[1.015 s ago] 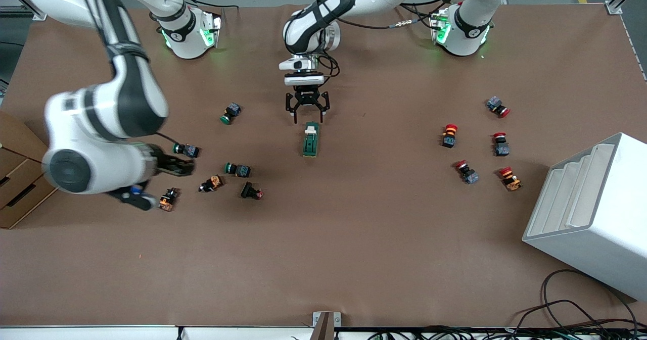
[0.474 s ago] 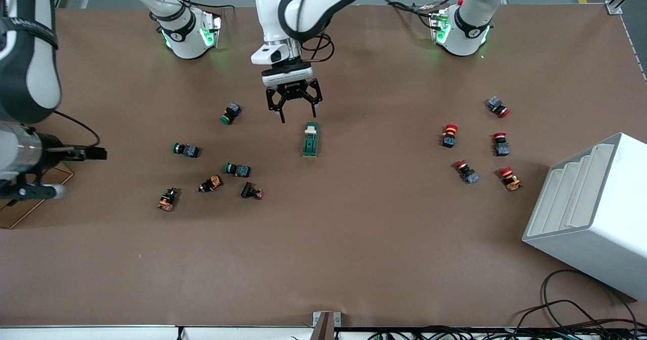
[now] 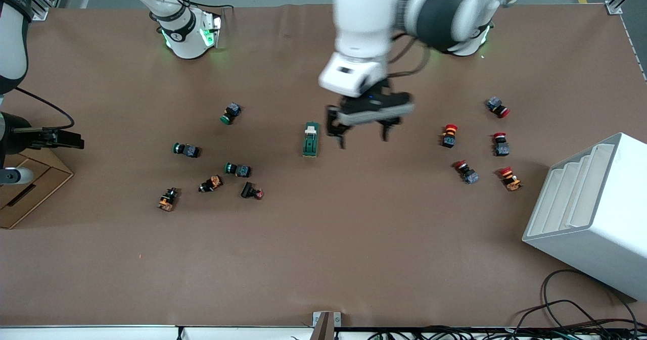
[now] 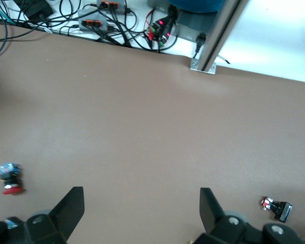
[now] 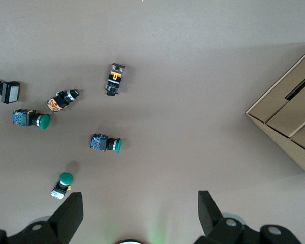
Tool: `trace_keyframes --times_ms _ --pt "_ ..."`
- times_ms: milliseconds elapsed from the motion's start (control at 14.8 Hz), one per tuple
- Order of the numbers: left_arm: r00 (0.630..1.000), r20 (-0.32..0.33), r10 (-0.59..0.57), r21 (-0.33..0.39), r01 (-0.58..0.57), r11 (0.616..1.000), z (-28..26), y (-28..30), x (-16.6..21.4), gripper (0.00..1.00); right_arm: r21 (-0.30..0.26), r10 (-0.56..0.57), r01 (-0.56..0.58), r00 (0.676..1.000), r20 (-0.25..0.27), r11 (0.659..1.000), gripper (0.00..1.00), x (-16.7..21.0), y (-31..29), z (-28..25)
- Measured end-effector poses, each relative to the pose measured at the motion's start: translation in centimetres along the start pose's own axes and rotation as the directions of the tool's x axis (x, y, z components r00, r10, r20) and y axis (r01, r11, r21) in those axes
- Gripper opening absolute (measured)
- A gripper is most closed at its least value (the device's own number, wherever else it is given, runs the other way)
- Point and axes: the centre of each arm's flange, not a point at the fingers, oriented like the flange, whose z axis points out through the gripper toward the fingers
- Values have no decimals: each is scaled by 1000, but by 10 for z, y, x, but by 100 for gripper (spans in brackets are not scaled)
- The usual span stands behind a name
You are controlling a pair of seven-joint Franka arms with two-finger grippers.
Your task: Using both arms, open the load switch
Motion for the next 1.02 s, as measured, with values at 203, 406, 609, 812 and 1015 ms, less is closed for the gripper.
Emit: trace_keyframes --times_ms 203,406,609,812,1015 --pt "998 41 44 7 -44 999 -25 -67 48 100 3 -2 2 1000 20 1000 100 -6 -2 -7" --pt "990 100 101 33 -105 994 -46 -130 77 100 7 10 -11 999 42 1000 100 -9 -11 -8" --pt "975 187 121 -2 -123 992 -70 -208 103 100 22 10 -11 999 43 1000 100 -10 -15 -11" --pt "946 274 174 -18 -176 984 -87 -282 112 100 58 9 -11 1000 27 998 100 -23 -18 -27" --pt "927 319 197 -31 -197 980 -91 -303 99 100 52 7 -8 1000 16 999 100 -38 -27 -38"
